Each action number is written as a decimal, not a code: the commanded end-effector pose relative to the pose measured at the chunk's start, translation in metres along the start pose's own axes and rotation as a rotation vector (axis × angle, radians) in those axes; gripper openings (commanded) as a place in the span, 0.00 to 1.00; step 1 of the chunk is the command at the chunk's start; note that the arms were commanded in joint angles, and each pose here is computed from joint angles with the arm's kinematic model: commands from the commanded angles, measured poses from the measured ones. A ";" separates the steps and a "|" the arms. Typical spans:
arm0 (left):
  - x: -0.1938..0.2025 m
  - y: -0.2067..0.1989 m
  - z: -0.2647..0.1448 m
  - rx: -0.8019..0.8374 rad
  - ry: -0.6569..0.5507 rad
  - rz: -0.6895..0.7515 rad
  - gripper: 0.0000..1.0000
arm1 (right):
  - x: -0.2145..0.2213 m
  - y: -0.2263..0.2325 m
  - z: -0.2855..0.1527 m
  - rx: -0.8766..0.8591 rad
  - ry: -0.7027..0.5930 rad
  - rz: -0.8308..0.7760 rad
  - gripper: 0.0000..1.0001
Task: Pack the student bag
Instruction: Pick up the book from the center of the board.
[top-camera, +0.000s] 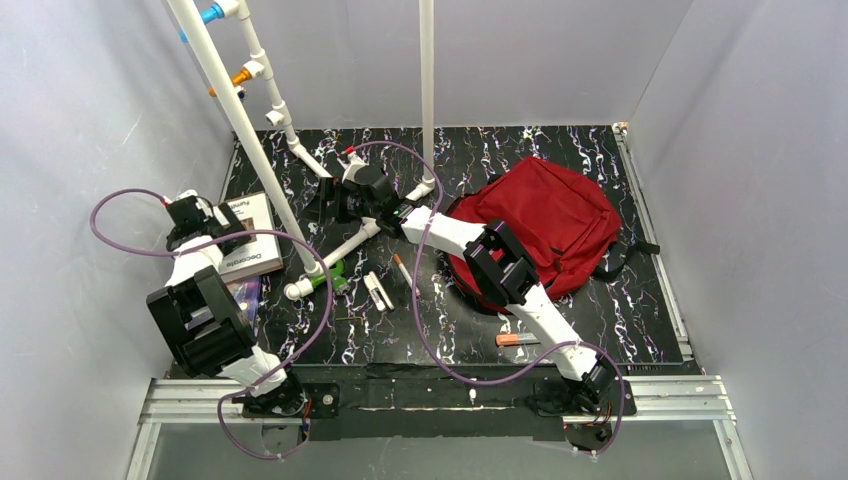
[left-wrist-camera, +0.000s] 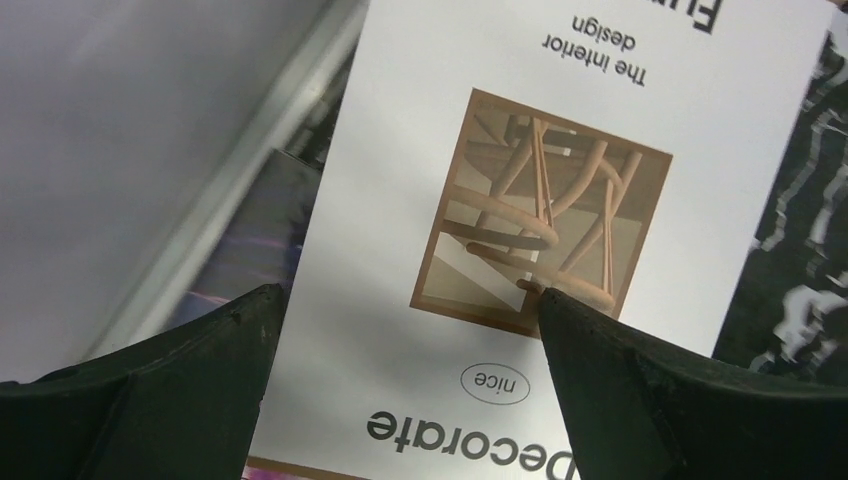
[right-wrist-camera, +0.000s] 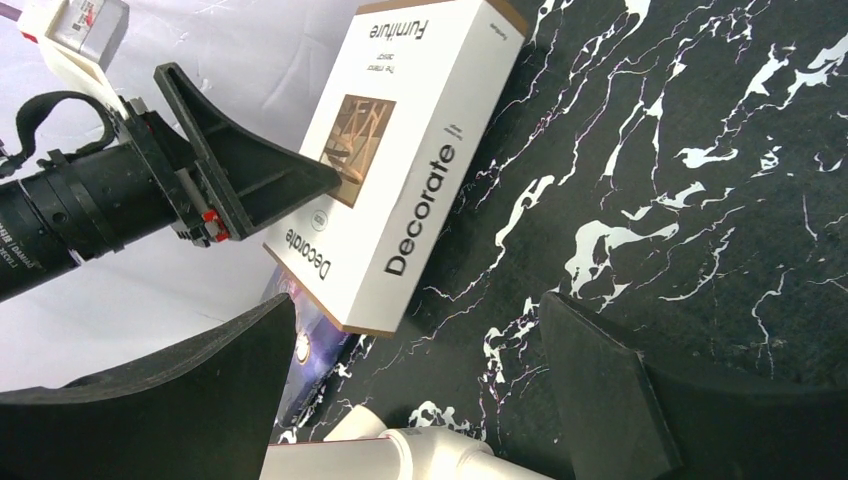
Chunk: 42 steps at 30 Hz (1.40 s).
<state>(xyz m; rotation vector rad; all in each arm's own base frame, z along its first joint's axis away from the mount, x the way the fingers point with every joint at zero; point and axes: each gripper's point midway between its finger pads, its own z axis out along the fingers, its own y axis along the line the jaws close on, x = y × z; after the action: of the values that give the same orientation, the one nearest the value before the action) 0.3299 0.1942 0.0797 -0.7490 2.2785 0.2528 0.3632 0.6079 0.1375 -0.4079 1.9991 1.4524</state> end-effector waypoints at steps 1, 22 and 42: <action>0.032 -0.037 -0.013 0.157 0.139 -0.057 0.98 | -0.028 0.025 -0.004 -0.055 -0.064 -0.038 0.98; 0.063 -0.112 -0.022 0.328 0.228 0.097 0.94 | 0.020 -0.031 0.029 0.085 -0.009 -0.067 0.96; -0.015 -0.151 -0.082 0.507 0.057 -0.088 0.56 | -0.031 0.033 0.001 -0.026 -0.107 -0.090 0.57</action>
<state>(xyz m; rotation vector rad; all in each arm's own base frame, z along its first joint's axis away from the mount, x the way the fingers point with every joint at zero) 0.3695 0.0610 0.1090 -0.6427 2.3221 -0.2844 0.3796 0.6097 0.0787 -0.3843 2.0598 1.3066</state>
